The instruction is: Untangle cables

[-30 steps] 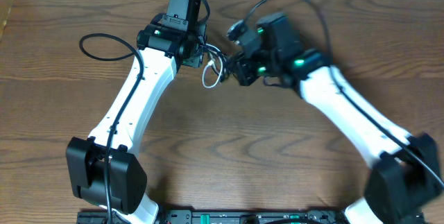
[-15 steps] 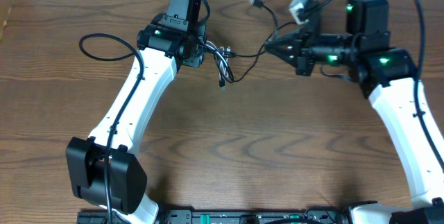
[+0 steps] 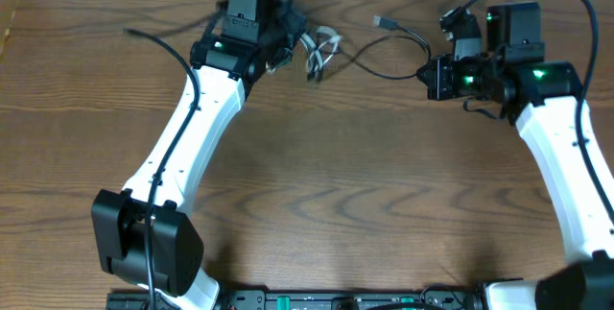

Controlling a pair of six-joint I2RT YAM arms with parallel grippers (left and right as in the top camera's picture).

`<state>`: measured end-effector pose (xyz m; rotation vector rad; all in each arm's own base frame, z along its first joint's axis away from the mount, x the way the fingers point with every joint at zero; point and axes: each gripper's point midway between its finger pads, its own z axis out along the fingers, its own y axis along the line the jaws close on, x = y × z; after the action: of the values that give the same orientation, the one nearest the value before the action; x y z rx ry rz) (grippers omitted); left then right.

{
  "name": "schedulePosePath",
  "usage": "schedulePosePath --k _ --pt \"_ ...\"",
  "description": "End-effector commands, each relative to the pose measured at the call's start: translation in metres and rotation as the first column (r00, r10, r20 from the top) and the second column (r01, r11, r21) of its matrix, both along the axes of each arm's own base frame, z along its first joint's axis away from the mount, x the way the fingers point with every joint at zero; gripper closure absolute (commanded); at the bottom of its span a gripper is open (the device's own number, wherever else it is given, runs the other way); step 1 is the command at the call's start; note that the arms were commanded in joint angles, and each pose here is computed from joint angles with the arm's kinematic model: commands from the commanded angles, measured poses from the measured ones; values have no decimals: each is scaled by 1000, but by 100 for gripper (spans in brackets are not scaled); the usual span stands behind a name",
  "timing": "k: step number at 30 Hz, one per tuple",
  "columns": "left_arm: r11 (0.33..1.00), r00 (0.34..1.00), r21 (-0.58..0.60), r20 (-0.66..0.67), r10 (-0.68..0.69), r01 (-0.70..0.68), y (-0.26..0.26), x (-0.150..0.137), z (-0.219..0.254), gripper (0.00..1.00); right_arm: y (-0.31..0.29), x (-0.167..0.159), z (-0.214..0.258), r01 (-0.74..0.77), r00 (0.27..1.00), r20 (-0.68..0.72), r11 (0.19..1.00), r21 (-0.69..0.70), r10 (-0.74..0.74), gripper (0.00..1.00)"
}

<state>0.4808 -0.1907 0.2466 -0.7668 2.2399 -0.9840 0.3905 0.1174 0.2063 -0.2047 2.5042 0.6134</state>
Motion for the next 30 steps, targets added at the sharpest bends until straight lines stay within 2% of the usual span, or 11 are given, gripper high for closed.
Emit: schedulePosePath --k 1,7,9,14,16,17,19,21,25,30 --pt "898 867 70 236 -439 435 -46 -26 40 93 -9 13 -20 71 996 -48 997 -27 -72 99" --pt "723 648 124 360 -671 680 -72 -61 55 92 -16 35 -42 142 987 -79 990 -6 -142 99" --pt "661 569 136 400 -718 738 -78 -73 60 93 -27 43 -51 215 972 -91 976 -23 -216 99" --pt "535 406 163 481 -777 829 -86 -97 72 92 -51 63 -69 332 938 -75 940 -73 -337 99" --pt "504 369 166 500 -784 848 -88 -103 75 93 -56 69 -71 343 936 -63 937 -71 -347 99" --pt "504 371 164 497 -784 848 -88 -103 75 93 -56 70 -69 336 939 -58 940 -58 -339 92" --pt "509 377 163 493 -784 845 -87 -103 74 93 -46 70 -64 255 966 -37 966 -32 -256 43" --pt "541 419 168 461 -782 824 -85 -97 66 93 -36 67 -58 199 980 -31 980 5 -199 23" --pt "629 551 179 343 -761 757 -74 -82 41 93 -20 59 -37 128 992 -13 988 85 -127 18" --pt "686 648 169 230 -726 708 -63 -77 20 92 8 49 -12 17 999 35 986 168 -23 20"
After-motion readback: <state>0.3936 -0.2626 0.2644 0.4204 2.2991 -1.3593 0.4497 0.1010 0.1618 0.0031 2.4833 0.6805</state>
